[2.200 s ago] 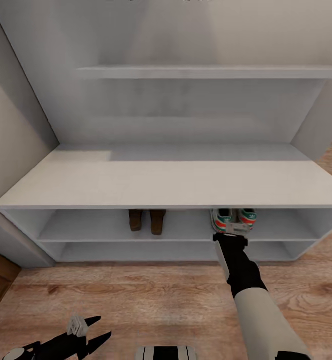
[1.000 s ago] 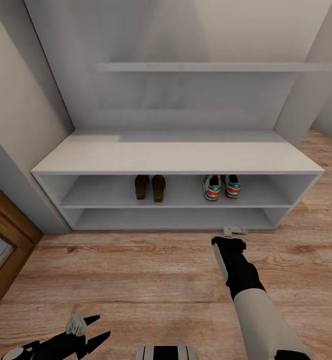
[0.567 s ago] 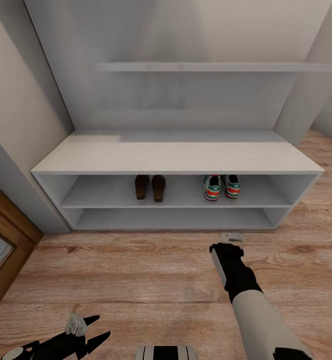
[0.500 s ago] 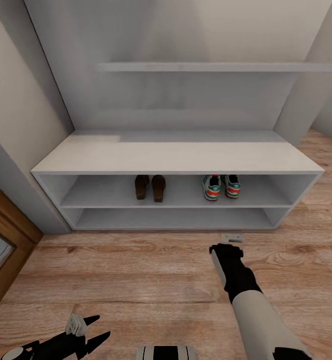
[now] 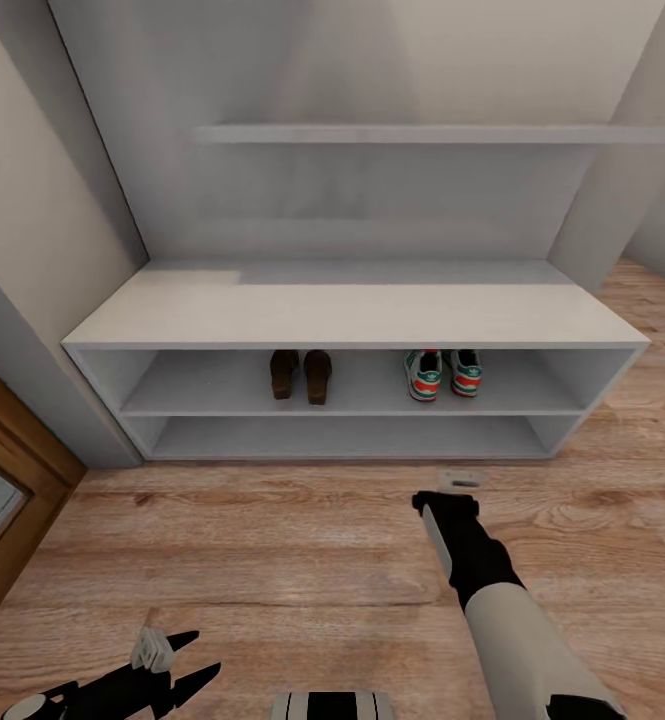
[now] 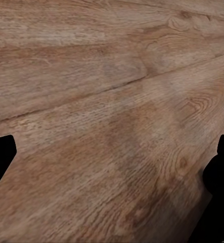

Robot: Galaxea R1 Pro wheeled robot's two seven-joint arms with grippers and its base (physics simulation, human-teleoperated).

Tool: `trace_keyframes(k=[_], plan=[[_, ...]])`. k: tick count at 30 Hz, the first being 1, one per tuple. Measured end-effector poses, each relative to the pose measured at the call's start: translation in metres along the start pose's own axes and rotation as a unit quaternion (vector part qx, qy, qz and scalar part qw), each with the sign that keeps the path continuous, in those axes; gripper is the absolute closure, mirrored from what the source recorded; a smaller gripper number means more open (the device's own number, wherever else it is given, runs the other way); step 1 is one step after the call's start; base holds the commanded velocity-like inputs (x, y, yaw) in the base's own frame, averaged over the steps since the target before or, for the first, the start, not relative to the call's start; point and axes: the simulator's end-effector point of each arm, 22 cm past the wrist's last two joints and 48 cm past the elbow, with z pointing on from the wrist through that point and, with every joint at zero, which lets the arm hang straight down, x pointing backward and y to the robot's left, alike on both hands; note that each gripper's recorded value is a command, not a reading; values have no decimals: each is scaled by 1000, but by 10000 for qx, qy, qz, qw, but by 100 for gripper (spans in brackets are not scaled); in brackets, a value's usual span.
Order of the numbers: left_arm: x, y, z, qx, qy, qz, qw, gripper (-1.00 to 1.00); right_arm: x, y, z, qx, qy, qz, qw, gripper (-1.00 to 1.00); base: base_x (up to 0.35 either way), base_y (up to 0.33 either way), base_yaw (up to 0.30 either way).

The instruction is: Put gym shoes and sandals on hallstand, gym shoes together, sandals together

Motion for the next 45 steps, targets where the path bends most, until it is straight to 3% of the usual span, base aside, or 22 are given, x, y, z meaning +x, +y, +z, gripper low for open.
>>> trace_keyframes(k=[13, 19, 26, 33, 38, 45], plan=[[-9, 1, -6, -54, -56, 101, 9999, -100, -3, 8, -6, -170, -113, 1, 9998, -100, 0, 0, 0], [-19, -1, -9, -70, -135, 191, 9997, -100, 8, 12, -8, -224, -63, -54, 9997, -100, 0, 0, 0], [-31, -2, -13, -106, -225, 297, 9993, -100, 20, 20, -9, -306, -221, -70, 9993, -100, 0, 0, 0], [-46, 6, -24, -346, -342, 328, 9983, -100, 40, 28, -9, -398, -382, -104, 9984, -100, 0, 0, 0], [-60, 17, -40, -614, -468, 252, 9967, -100, 57, 34, -12, -463, -595, -359, 9965, -100, 0, 0, 0], [-74, 20, -56, -789, -571, 160, 9951, -100, 66, 45, -25, -628, -933, -1050, 9881, -100, 0, 0, 0]])
